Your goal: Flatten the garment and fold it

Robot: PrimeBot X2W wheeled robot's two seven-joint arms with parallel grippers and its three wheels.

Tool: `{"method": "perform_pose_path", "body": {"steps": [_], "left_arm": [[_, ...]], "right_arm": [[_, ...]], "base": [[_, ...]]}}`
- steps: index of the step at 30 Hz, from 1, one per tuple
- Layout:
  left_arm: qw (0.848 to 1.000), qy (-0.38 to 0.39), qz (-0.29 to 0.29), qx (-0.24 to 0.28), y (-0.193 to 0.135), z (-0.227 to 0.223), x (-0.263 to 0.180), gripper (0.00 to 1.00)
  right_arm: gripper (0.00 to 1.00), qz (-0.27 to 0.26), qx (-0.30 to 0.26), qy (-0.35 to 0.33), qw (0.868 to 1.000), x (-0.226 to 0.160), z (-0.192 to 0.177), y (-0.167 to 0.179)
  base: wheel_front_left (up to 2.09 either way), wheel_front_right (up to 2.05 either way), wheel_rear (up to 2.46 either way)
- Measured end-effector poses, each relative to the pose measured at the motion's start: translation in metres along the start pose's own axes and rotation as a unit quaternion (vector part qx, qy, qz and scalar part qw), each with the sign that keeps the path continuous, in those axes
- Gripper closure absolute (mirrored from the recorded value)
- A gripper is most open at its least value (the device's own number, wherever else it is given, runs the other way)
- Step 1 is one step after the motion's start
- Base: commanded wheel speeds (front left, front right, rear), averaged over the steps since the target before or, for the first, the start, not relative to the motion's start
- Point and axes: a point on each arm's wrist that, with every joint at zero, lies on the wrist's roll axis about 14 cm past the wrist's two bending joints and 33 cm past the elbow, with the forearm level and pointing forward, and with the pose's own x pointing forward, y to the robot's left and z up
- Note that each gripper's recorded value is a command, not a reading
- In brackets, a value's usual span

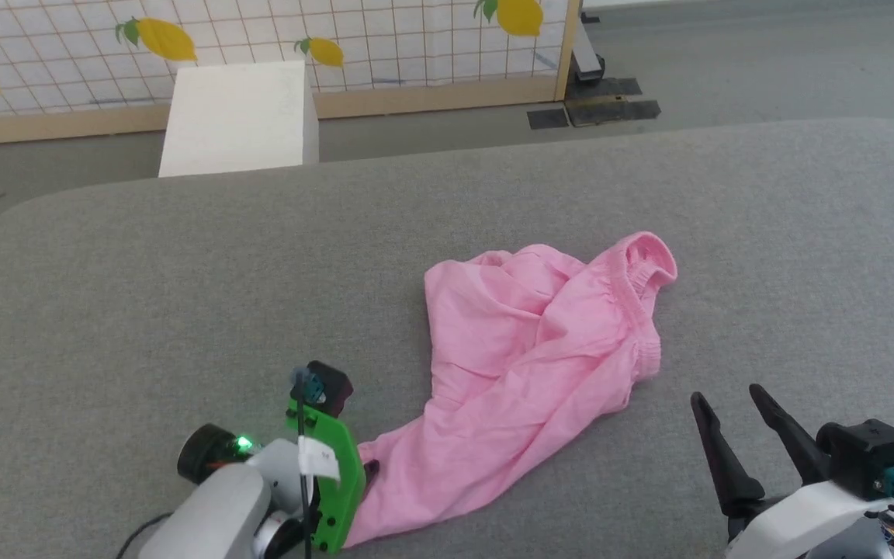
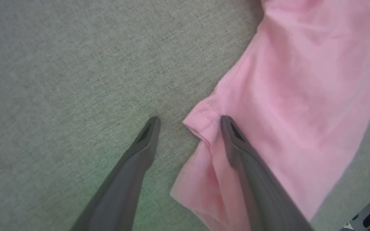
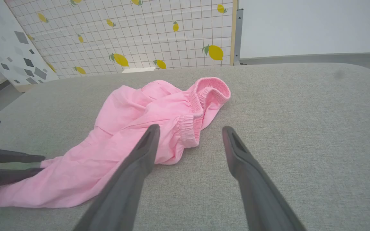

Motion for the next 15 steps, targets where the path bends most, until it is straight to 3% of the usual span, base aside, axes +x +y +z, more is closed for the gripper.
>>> {"method": "perform_pose_path", "body": {"steps": [1, 2, 9, 15], "left_arm": [[1.0, 0.01, -0.006, 0.003, -0.001, 0.0, 0.002, 0.69], [1.0, 0.012, -0.011, 0.01, -0.002, 0.001, 0.003, 1.0], [0.999, -0.029, -0.025, 0.02, 0.0, 0.021, 0.007, 1.0], [0.993, -0.112, 0.04, 0.005, 0.047, 0.067, -0.009, 1.0]], "right_arm": [[0.0, -0.003, 0.002, 0.002, 1.0, 0.0, -0.001, -0.001], [0.0, -0.005, 0.003, 0.004, 1.0, 0.0, -0.002, -0.002], [0.0, -0.026, 0.011, 0.012, 1.0, 0.002, -0.007, -0.013], [0.0, -0.031, 0.015, 0.017, 0.999, 0.005, -0.01, -0.016]], "base": [[0.0, 0.0, 0.0], [0.0, 0.0, 0.0], [0.0, 0.0, 0.0], [0.0, 0.0, 0.0]]}}
